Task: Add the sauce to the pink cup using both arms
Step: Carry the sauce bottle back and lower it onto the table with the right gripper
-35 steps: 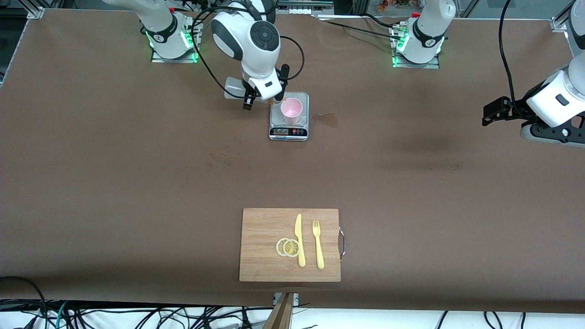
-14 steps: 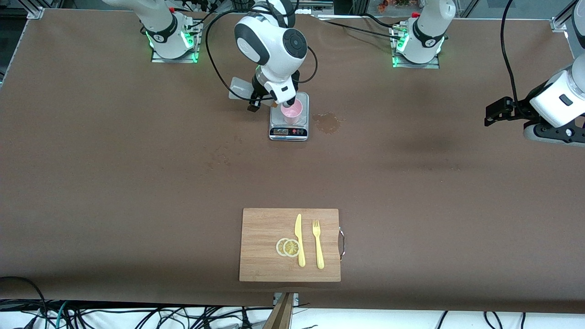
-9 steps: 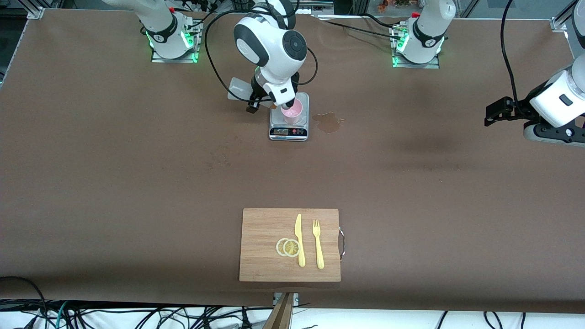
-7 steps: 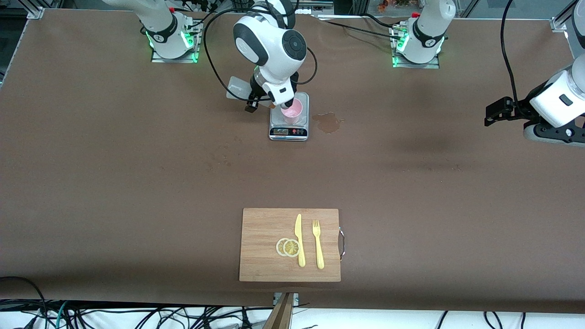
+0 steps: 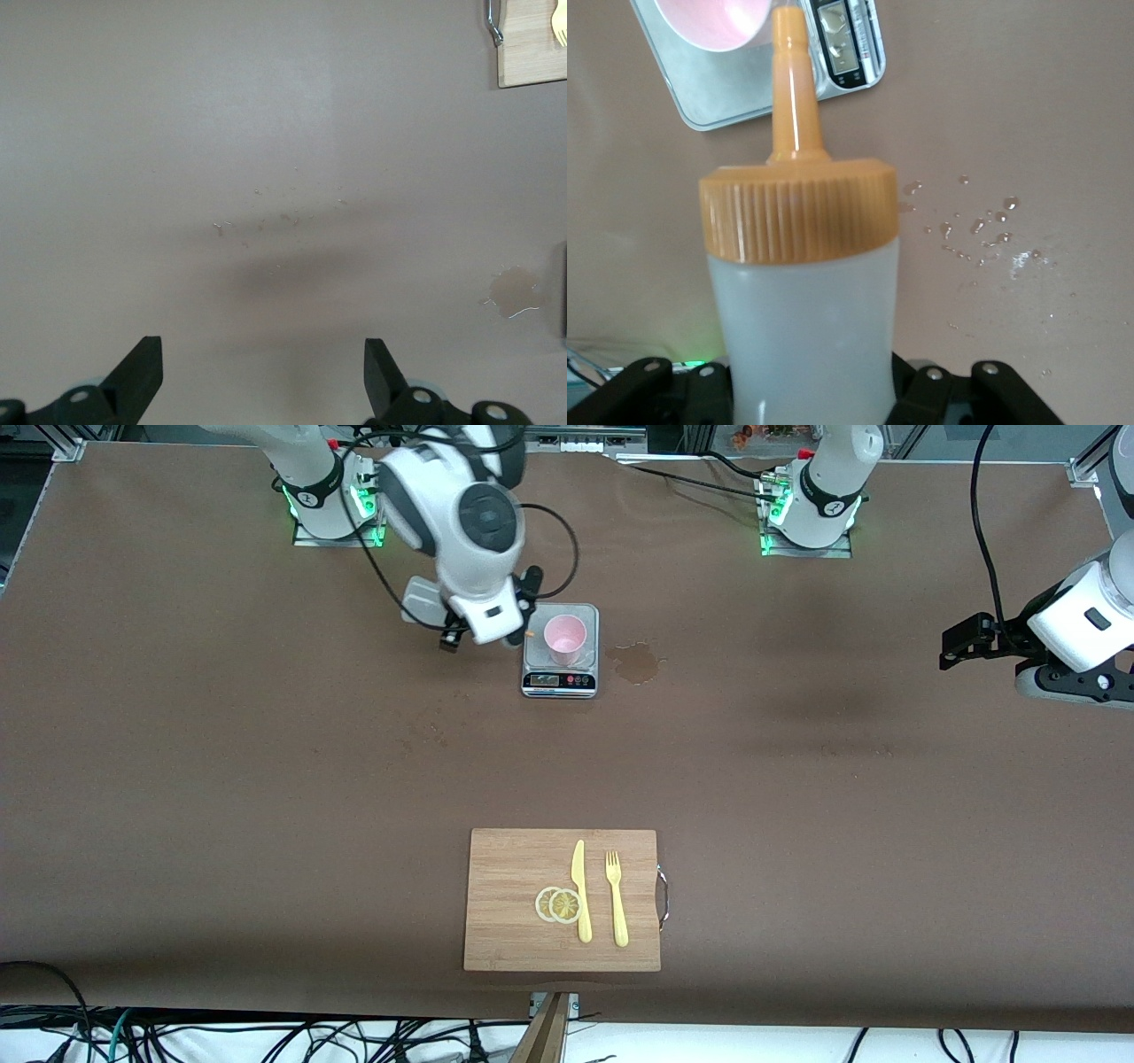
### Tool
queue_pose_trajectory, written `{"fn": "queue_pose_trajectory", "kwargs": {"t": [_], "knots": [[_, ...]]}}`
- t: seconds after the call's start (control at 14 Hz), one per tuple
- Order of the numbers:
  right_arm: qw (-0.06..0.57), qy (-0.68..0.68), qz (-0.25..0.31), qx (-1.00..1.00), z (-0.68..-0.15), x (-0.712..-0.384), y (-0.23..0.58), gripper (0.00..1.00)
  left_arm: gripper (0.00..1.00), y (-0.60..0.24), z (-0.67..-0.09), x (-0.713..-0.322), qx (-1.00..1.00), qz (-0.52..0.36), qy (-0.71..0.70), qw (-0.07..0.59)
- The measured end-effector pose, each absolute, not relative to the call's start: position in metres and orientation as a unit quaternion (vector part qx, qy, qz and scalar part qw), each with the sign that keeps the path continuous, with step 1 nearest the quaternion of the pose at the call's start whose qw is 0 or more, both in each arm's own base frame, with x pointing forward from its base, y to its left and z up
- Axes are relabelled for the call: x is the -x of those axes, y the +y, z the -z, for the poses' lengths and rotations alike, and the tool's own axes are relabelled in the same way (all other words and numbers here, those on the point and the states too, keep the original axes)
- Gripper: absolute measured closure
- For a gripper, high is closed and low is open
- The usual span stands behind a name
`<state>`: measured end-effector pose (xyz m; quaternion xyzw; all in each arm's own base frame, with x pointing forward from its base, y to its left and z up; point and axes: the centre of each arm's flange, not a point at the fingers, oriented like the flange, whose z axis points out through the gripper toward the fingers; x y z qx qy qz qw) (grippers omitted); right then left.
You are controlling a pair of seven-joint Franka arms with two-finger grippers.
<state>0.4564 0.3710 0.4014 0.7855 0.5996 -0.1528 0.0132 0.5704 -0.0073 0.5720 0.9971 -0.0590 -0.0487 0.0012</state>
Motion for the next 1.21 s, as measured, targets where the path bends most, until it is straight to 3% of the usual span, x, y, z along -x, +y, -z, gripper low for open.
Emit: {"fn": "queue_pose_trajectory", "kwargs": {"t": [0.29, 0.71, 0.93, 1.21], "knots": [[-0.109, 0.594, 0.093, -0.792, -0.423, -0.516, 0.294, 0.68, 0.00, -0.007, -0.572, -0.570, -0.997, 0.048, -0.059, 0.001], [-0.274, 0.581, -0.032, -0.765, -0.422, -0.574, 0.185, 0.68, 0.00, -0.006, -0.573, -0.571, -0.997, 0.047, -0.058, 0.001], [-0.336, 0.597, -0.100, -0.722, -0.391, -0.585, 0.133, 0.68, 0.00, -0.006, -0.574, -0.571, -0.997, 0.046, -0.058, 0.001], [-0.411, 0.619, -0.195, -0.640, -0.302, -0.590, 0.068, 0.68, 0.00, -0.006, -0.574, -0.571, -0.997, 0.046, -0.058, 0.001]]}}
